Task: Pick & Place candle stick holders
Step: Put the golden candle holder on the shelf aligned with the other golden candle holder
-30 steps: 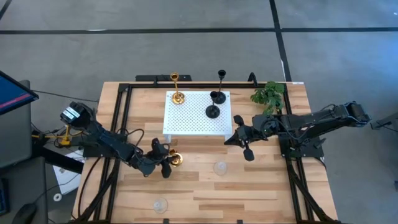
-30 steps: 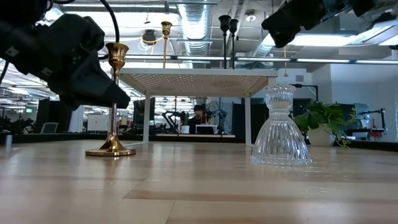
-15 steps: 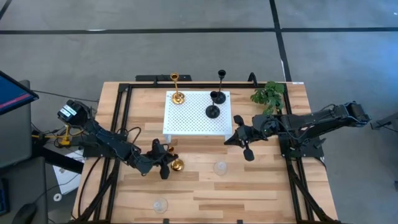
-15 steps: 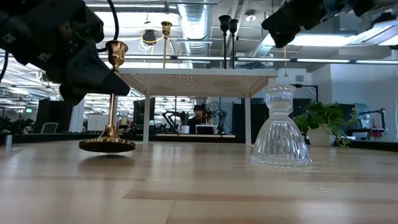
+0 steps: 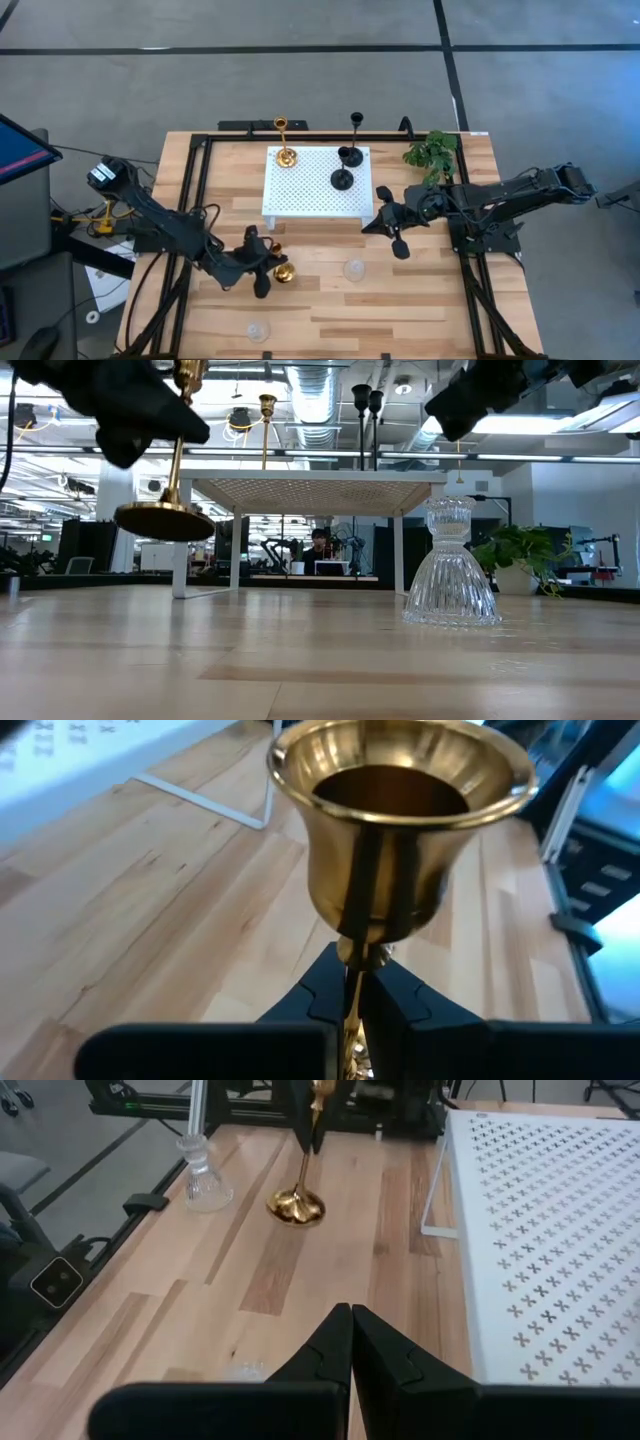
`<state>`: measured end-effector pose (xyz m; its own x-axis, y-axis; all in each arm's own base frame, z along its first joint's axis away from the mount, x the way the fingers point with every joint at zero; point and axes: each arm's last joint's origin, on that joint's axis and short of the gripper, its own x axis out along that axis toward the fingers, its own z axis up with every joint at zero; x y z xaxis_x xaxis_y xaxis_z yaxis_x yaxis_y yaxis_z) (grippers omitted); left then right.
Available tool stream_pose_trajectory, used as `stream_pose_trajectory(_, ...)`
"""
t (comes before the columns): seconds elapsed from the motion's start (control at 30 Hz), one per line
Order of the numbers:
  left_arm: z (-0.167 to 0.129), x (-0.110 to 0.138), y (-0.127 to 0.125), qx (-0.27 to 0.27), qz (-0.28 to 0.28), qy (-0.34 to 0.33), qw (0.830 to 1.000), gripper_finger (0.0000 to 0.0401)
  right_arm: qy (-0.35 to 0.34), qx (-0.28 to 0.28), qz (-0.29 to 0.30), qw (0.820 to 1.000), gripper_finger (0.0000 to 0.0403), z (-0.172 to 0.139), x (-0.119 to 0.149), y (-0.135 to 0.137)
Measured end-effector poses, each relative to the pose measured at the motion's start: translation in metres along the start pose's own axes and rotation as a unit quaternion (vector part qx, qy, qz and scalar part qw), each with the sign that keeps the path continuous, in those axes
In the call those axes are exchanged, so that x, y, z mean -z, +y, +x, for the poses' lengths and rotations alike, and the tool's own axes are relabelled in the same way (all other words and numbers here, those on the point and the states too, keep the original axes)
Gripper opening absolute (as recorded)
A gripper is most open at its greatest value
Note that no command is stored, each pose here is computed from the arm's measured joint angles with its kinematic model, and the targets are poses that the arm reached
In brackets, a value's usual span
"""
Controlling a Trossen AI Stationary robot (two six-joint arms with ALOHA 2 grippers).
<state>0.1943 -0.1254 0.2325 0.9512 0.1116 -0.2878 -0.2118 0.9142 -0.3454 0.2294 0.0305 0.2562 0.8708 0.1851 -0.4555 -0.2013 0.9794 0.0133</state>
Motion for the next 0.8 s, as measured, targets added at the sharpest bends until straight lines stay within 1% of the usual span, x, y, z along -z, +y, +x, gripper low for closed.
stream_pose_trajectory(0.1,-0.002,-0.015,-0.008,-0.015,0.016,0.018,1.0,0.0014,0.002,0.0,0.004,1.0,0.0,0.0,0.0,0.0)
stream_pose_trajectory(0.17,-0.004,-0.03,-0.014,-0.022,0.032,0.023,0.999,0.0014,0.002,0.0,0.004,1.0,0.0,0.0,0.0,0.0)
stream_pose_trajectory(0.27,-0.007,-0.054,-0.021,-0.031,0.071,0.023,0.997,0.0014,0.002,0.0,0.004,1.0,0.0,0.0,0.0,0.0)
stream_pose_trajectory(0.4,-0.007,-0.086,-0.022,-0.05,0.129,0.009,0.99,0.0014,0.002,0.0,0.004,1.0,0.0,0.0,0.0,0.0)
stream_pose_trajectory(0.5,-0.006,-0.107,-0.014,-0.065,0.158,-0.004,0.985,0.0016,0.002,0.0,0.004,1.0,0.0,0.0,0.0,0.0)
stream_pose_trajectory(0.57,-0.007,-0.122,-0.006,-0.066,0.164,-0.015,0.984,0.0019,0.004,0.0,0.004,1.0,0.0,0.0,0.001,0.0)
stream_pose_trajectory(0.63,-0.009,-0.134,0.005,-0.075,0.167,-0.024,0.983,0.0018,0.005,-0.001,0.004,1.0,0.0,0.0,0.001,0.0)
stream_pose_trajectory(0.8,-0.017,-0.16,0.038,-0.121,0.167,-0.056,0.977,0.0014,0.006,-0.007,0.001,1.0,0.0,0.0,0.001,0.003)
